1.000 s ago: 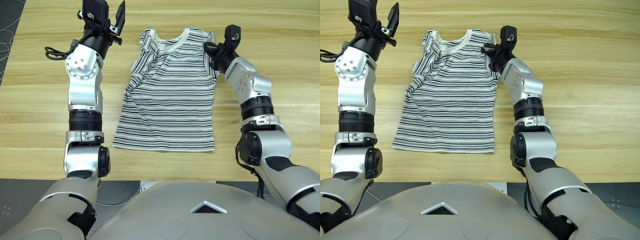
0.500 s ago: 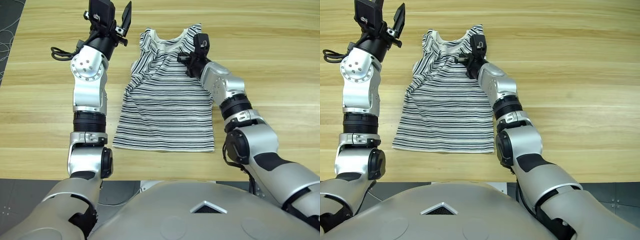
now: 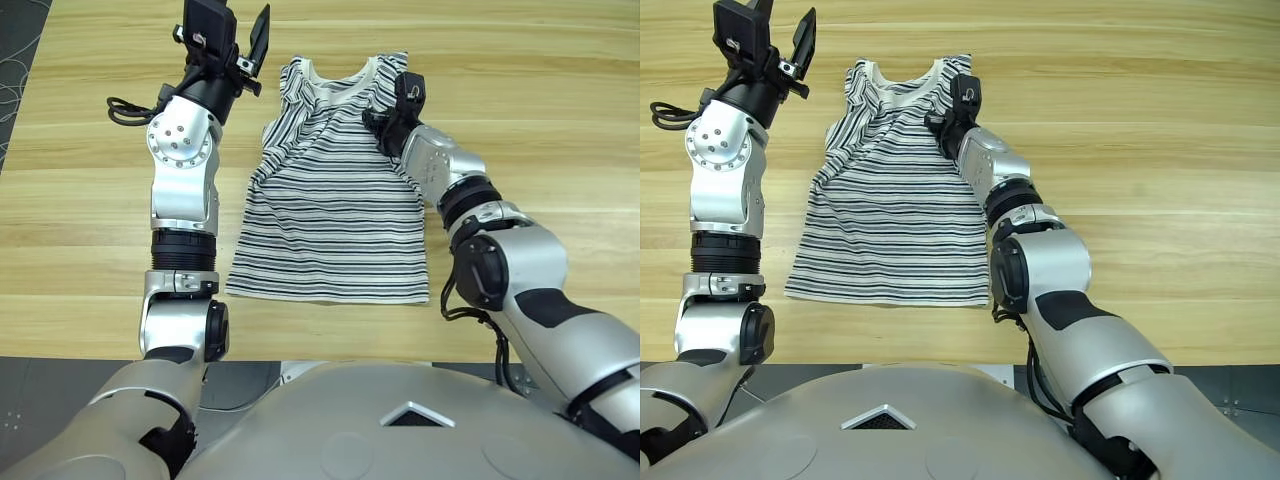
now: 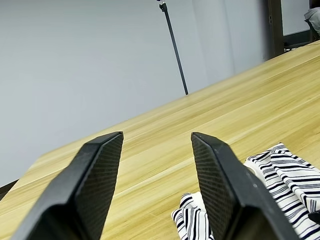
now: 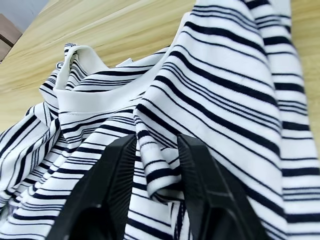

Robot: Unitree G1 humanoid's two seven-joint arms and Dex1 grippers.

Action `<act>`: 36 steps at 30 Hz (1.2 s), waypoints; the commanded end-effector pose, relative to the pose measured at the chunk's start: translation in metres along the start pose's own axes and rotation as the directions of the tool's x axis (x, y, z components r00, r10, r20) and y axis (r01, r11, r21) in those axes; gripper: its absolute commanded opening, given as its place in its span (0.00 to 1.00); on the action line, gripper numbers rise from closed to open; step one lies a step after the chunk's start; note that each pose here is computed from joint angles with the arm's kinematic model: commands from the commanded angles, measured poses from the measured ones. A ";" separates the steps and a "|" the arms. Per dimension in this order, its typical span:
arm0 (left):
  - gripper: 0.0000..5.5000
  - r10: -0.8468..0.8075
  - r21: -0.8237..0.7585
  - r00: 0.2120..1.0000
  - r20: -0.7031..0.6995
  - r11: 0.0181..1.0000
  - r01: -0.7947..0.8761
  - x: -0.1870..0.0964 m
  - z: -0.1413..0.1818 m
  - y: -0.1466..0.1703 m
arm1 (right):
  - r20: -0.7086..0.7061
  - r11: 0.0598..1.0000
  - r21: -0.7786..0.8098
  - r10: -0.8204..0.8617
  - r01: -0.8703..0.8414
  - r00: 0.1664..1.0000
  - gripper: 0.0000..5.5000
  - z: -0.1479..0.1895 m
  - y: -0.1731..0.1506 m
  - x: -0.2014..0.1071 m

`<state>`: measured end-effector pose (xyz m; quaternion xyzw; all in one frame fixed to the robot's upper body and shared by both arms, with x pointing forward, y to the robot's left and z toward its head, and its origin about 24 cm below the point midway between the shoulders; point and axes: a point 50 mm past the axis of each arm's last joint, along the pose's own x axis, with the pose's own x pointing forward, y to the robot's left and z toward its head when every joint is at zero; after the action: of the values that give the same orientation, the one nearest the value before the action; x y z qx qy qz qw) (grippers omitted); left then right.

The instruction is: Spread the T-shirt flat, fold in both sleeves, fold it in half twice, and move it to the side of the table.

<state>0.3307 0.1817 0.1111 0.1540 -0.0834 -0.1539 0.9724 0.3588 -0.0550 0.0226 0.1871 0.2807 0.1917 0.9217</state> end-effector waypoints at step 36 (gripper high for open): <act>0.46 -0.179 -0.448 0.952 -0.249 0.893 0.051 -0.116 -0.028 0.014 | 0.115 0.972 -0.071 0.232 -0.225 0.966 0.32 0.023 -0.098 -0.200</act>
<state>0.2797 0.2154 0.0851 0.0076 0.0236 -0.1858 0.9823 0.2947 -0.2123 0.0857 0.2217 0.1423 0.3055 0.9150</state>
